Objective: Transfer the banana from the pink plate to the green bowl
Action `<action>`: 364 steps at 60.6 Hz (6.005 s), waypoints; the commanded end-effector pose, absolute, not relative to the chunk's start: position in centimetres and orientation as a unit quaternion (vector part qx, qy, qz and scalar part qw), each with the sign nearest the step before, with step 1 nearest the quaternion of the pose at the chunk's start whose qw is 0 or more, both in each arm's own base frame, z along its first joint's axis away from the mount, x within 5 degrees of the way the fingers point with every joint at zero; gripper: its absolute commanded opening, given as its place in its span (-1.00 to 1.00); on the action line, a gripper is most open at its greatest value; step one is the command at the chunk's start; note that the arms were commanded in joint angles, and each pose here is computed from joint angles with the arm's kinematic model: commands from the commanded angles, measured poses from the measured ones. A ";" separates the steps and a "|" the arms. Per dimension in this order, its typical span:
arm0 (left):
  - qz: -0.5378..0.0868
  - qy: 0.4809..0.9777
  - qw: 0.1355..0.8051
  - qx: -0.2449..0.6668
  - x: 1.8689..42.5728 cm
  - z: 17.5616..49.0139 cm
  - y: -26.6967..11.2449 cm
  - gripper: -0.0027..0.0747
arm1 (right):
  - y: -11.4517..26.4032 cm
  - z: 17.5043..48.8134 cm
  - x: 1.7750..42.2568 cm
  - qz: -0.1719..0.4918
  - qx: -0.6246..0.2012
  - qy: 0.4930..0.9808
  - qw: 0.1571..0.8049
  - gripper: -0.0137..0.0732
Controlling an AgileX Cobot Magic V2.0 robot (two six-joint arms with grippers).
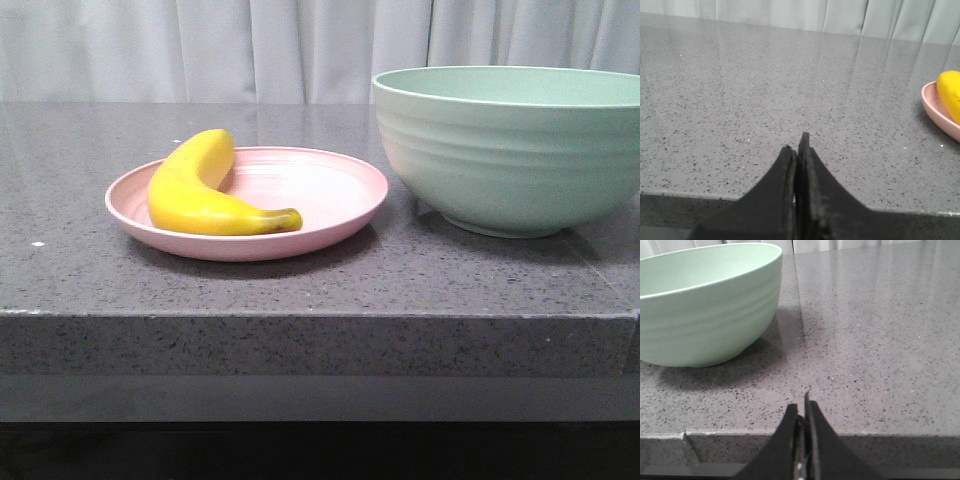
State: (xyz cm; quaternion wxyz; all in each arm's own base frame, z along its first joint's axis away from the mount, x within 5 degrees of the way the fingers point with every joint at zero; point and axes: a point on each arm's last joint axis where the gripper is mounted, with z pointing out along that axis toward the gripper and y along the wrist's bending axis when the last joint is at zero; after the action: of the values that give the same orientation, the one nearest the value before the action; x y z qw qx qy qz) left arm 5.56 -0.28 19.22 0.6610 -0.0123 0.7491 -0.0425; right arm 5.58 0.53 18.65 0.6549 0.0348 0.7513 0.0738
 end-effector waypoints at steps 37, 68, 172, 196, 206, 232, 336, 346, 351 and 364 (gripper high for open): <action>-0.047 0.715 0.698 -0.014 5.5 20.0 -0.3 -0.98 | 0.3 19.5 5.5 0.069 0.041 0.716 0.693 -0.82; -0.048 0.701 0.711 -0.014 5.5 20.3 -0.3 -0.98 | 0.3 19.5 5.5 0.069 0.041 0.716 0.693 -0.82; -0.107 0.806 0.580 0.046 14.4 34.9 -3.3 0.61 | 0.5 33.5 8.8 0.059 0.019 0.725 0.686 0.82; -0.166 0.884 0.395 0.187 22.6 35.3 -13.7 0.36 | 0.5 33.5 8.8 0.059 0.019 0.725 0.686 0.82; -0.176 0.903 0.349 0.179 25.0 33.6 -15.6 0.36 | 0.5 33.5 8.8 0.059 0.019 0.725 0.686 0.82; -0.177 0.928 0.273 0.180 27.8 29.1 -18.6 0.36 | 0.5 33.5 8.8 0.059 0.019 0.725 0.686 0.82; -0.277 0.801 0.452 0.276 20.1 42.5 -21.0 -0.66 | 11.4 37.8 19.7 0.558 0.035 0.689 0.462 0.82; -0.277 0.801 0.452 0.276 20.1 42.5 -21.0 -0.66 | 13.0 38.3 22.5 0.578 0.014 0.688 0.438 0.82; -0.277 0.801 0.452 0.276 20.1 42.5 -21.0 -0.66 | 13.6 38.4 23.6 0.587 0.004 0.687 0.428 0.82; -0.277 0.801 0.453 0.276 20.1 42.5 -21.0 -0.66 | 14.5 38.5 24.3 0.613 -0.015 0.679 0.403 0.45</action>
State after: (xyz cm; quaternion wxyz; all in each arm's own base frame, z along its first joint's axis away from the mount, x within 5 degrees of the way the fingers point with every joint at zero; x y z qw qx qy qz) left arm 20.82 -21.39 39.78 0.3989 0.2869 0.8351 -0.2473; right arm 25.03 14.32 35.64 0.4029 -0.0215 0.7333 0.5472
